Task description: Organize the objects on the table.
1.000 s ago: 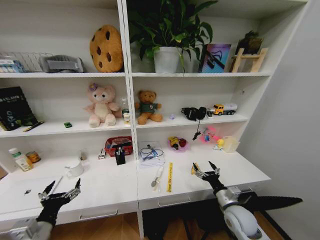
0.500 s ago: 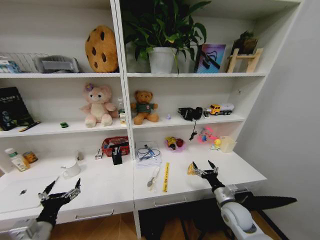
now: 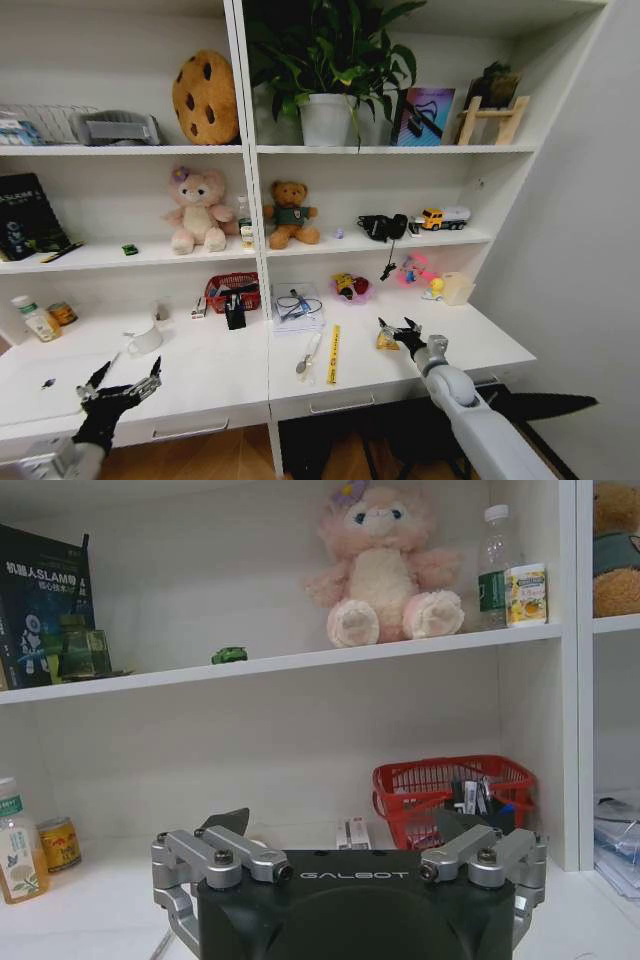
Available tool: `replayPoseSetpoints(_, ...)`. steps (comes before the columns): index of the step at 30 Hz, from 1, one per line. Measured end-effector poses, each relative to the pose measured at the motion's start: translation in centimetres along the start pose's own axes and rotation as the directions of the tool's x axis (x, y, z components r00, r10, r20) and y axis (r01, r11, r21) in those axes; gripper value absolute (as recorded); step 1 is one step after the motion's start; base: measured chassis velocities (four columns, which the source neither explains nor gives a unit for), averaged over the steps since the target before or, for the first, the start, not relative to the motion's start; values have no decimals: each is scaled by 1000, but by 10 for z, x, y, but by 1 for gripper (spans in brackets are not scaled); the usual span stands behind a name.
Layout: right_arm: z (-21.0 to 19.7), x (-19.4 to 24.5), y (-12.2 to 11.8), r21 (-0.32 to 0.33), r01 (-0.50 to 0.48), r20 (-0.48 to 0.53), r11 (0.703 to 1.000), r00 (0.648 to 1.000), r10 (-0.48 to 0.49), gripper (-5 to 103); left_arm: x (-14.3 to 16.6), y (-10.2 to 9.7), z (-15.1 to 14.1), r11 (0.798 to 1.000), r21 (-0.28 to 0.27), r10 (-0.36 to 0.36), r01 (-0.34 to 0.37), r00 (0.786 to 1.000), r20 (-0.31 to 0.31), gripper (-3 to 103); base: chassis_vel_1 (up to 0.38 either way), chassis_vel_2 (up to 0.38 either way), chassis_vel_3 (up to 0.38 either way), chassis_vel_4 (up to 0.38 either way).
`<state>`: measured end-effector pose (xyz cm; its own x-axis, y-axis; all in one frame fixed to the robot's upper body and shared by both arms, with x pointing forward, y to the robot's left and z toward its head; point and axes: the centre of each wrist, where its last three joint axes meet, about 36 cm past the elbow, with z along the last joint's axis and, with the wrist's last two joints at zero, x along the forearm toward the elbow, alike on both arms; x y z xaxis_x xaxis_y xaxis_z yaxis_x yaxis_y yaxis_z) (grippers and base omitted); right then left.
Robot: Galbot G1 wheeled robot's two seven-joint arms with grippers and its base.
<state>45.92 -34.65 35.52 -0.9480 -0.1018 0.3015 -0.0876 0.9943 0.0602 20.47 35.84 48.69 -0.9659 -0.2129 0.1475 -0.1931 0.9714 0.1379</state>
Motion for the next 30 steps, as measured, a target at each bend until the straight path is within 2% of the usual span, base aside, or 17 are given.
replayPoseSetpoints(4, 6, 3, 1, -2, 7, -30, 1000, 1000, -7, 96, 0, 0, 0, 1000, 0, 0, 0, 1000, 0, 100, 0, 0, 0, 0)
replayPoseSetpoints(7, 16, 9, 4, 6, 11, -51, 1000, 999, -10, 84, 0, 0, 0, 1000, 0, 0, 0, 1000, 0, 100, 0, 0, 0, 0)
replayPoseSetpoints(8, 16, 9, 4, 6, 11, -51, 1000, 999, -10, 84, 0, 0, 0, 1000, 0, 0, 0, 1000, 0, 100, 0, 0, 0, 0)
replayPoseSetpoints(11, 18, 8, 5, 11, 11, -57, 1000, 998, -10, 67, 0, 0, 0, 1000, 0, 0, 0, 1000, 0, 100, 0, 0, 0, 0)
replayPoseSetpoints(13, 19, 8, 5, 11, 11, -59, 1000, 998, -10, 67, 0, 0, 0, 1000, 0, 0, 0, 1000, 0, 100, 0, 0, 0, 0)
replayPoseSetpoints(14, 19, 7, 6, 11, 12, -63, 1000, 998, -12, 56, 0, 0, 0, 1000, 0, 0, 0, 1000, 0, 100, 0, 0, 0, 0)
replayPoseSetpoints(16, 20, 7, 6, 11, 13, -67, 1000, 998, -13, 56, 0, 0, 0, 1000, 0, 0, 0, 1000, 0, 100, 0, 0, 0, 0)
replayPoseSetpoints(18, 21, 5, 7, 9, 15, -76, 1000, 997, -14, 46, 0, 0, 0, 1000, 0, 0, 0, 1000, 0, 100, 0, 0, 0, 0)
replayPoseSetpoints(19, 21, 5, 7, 9, 15, -76, 1000, 997, -14, 46, 0, 0, 0, 1000, 0, 0, 0, 1000, 0, 100, 0, 0, 0, 0)
replayPoseSetpoints(22, 24, 3, 8, 10, 6, -90, 1000, 996, -5, 29, 0, 0, 0, 1000, 0, 0, 0, 1000, 0, 100, 0, 0, 0, 0)
replayPoseSetpoints(23, 24, 3, 8, 10, 6, -90, 1000, 996, -5, 29, 0, 0, 0, 1000, 0, 0, 0, 1000, 0, 100, 0, 0, 0, 0)
replayPoseSetpoints(26, 25, 3, 9, 13, 5, -92, 1000, 996, -3, 13, 0, 0, 0, 1000, 0, 0, 0, 1000, 0, 100, 0, 0, 0, 0)
replayPoseSetpoints(28, 25, 3, 9, 12, 4, -91, 1000, 996, -3, 13, 0, 0, 0, 1000, 0, 0, 0, 1000, 0, 100, 0, 0, 0, 0)
replayPoseSetpoints(30, 20, 2, 7, 17, 4, -82, 1000, 997, -2, 3, 0, 0, 0, 1000, 0, 0, 0, 1000, 0, 100, 0, 0, 0, 0)
